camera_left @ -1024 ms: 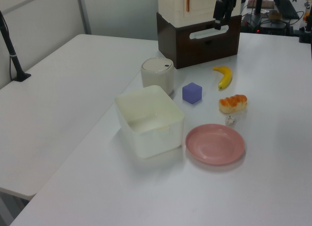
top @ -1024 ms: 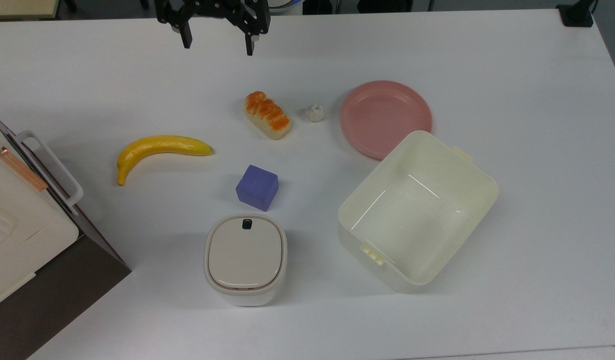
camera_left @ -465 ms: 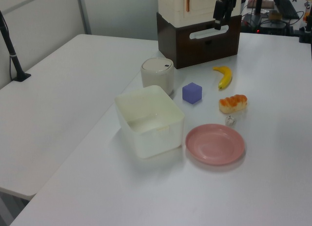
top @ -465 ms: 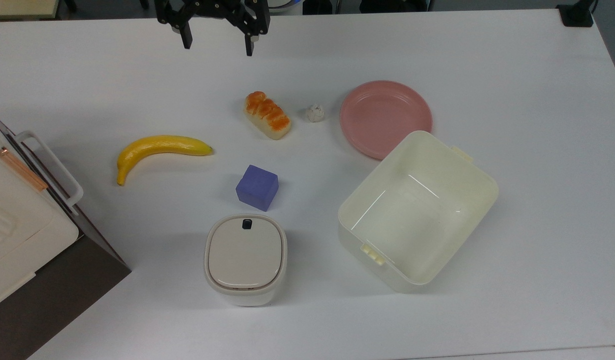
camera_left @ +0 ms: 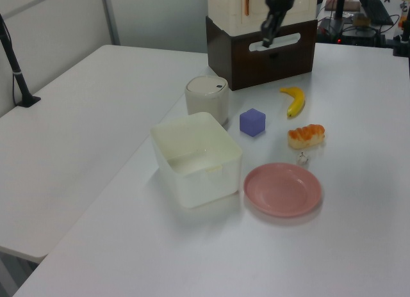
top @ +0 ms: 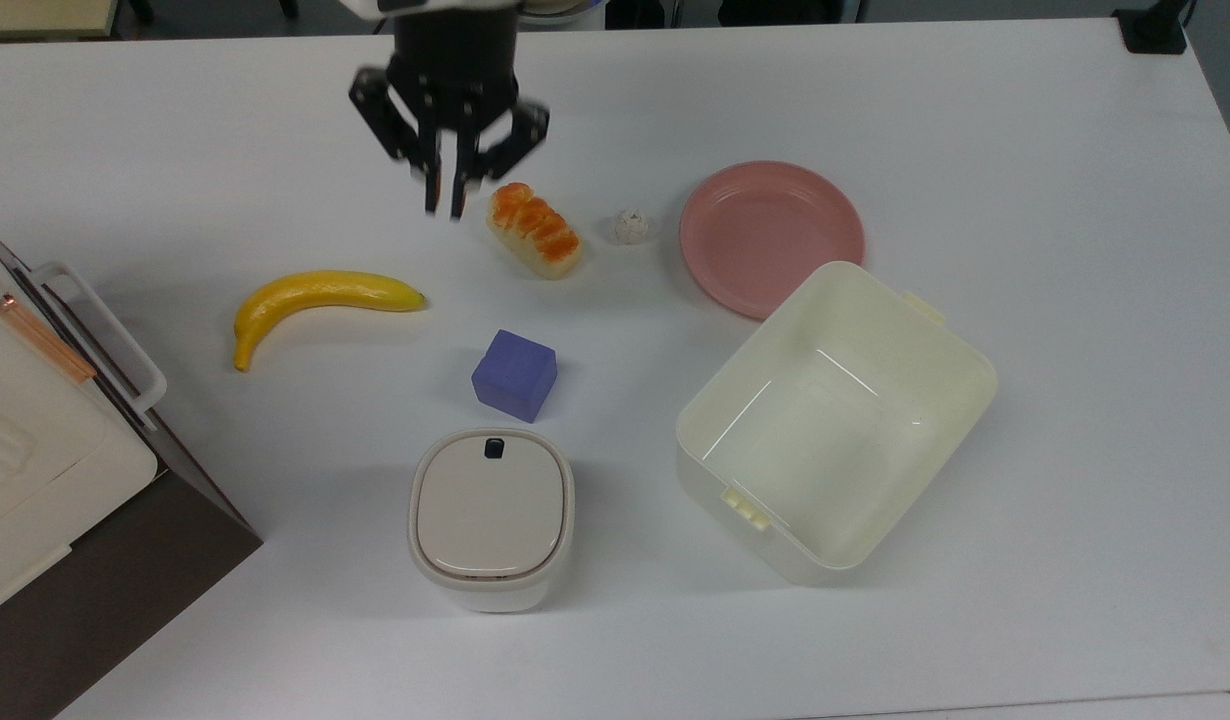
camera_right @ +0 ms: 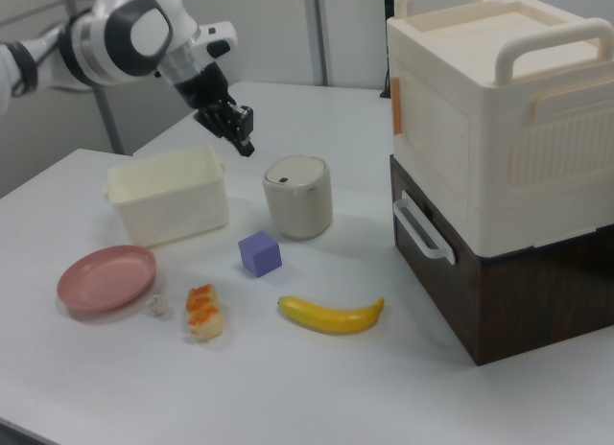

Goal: Open the trash can
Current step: 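Move the gripper down toward the small cream trash can's lid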

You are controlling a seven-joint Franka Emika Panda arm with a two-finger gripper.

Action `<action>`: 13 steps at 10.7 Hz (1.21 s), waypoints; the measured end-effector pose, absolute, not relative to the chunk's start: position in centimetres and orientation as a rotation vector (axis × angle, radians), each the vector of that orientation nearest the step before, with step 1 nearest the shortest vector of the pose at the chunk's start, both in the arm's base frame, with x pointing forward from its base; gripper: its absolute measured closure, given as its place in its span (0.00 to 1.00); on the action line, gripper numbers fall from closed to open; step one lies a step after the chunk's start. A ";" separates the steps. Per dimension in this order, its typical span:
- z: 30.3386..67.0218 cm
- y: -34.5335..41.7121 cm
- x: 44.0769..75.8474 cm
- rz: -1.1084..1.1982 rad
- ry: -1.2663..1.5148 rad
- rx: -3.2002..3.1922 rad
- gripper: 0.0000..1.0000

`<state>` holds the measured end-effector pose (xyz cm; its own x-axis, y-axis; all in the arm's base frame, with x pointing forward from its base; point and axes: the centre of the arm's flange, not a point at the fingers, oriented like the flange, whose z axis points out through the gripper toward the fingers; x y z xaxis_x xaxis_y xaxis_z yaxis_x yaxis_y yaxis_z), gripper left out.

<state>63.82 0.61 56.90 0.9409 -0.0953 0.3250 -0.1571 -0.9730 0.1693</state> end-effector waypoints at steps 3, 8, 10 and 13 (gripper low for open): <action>51.7 2.9 68.1 0.760 -0.514 2.695 0.99; 45.0 5.8 71.9 0.821 -0.591 2.564 0.99; 43.9 6.1 72.2 0.813 -0.577 2.556 0.99; 42.3 6.8 73.0 0.832 -0.571 2.520 0.99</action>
<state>73.04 6.84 42.34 0.7358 -0.2463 0.6308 -0.5002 -0.8256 0.2610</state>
